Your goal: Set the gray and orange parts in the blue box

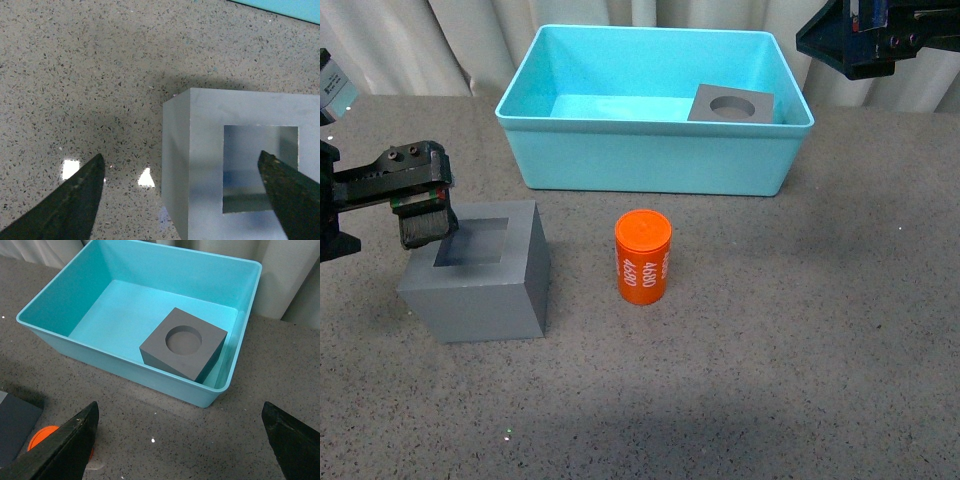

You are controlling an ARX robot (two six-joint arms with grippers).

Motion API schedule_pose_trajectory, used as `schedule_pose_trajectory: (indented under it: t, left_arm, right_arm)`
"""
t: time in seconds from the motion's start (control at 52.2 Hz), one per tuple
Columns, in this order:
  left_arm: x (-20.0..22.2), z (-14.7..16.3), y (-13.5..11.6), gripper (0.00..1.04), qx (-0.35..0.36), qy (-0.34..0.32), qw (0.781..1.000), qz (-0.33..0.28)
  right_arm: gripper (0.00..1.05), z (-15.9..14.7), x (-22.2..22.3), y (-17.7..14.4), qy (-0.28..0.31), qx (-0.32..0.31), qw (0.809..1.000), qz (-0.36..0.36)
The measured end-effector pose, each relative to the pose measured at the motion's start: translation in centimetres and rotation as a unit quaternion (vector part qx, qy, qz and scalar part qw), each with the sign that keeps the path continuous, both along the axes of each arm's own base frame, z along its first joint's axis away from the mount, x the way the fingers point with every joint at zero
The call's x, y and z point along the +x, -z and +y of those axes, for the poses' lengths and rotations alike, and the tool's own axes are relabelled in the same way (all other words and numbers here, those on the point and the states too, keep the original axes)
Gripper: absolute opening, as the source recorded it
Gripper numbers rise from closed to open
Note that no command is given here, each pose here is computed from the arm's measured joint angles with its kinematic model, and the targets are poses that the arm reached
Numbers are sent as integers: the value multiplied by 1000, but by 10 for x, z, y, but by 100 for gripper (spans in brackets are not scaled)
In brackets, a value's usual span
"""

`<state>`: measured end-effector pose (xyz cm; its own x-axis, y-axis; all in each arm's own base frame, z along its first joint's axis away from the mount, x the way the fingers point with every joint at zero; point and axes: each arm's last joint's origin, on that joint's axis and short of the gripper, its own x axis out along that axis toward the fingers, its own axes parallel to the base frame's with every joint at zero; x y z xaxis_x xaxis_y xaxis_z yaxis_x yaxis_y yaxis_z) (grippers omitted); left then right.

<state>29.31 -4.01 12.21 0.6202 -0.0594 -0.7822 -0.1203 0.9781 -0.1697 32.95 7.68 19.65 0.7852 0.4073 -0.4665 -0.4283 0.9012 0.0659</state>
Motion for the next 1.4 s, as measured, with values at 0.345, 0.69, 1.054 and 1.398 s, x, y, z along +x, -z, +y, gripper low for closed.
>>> schedule_pose_trajectory:
  t: [0.345, 0.69, 1.054, 1.398]
  left_arm:
    - [1, -11, 11, 40, 11, 33, 999, 38]
    - [6, -15, 7, 18, 26, 49, 998, 31]
    - [31, -24, -98, 18, -16, 29, 981, -191]
    - [98, -46, -110, 18, -15, 29, 973, -227]
  right_arm:
    - [95, 0, 0, 0, 0, 0, 1000, 0]
    - [95, 0, 0, 0, 0, 0, 1000, 0]
    - [95, 0, 0, 0, 0, 0, 1000, 0]
    - [95, 0, 0, 0, 0, 0, 1000, 0]
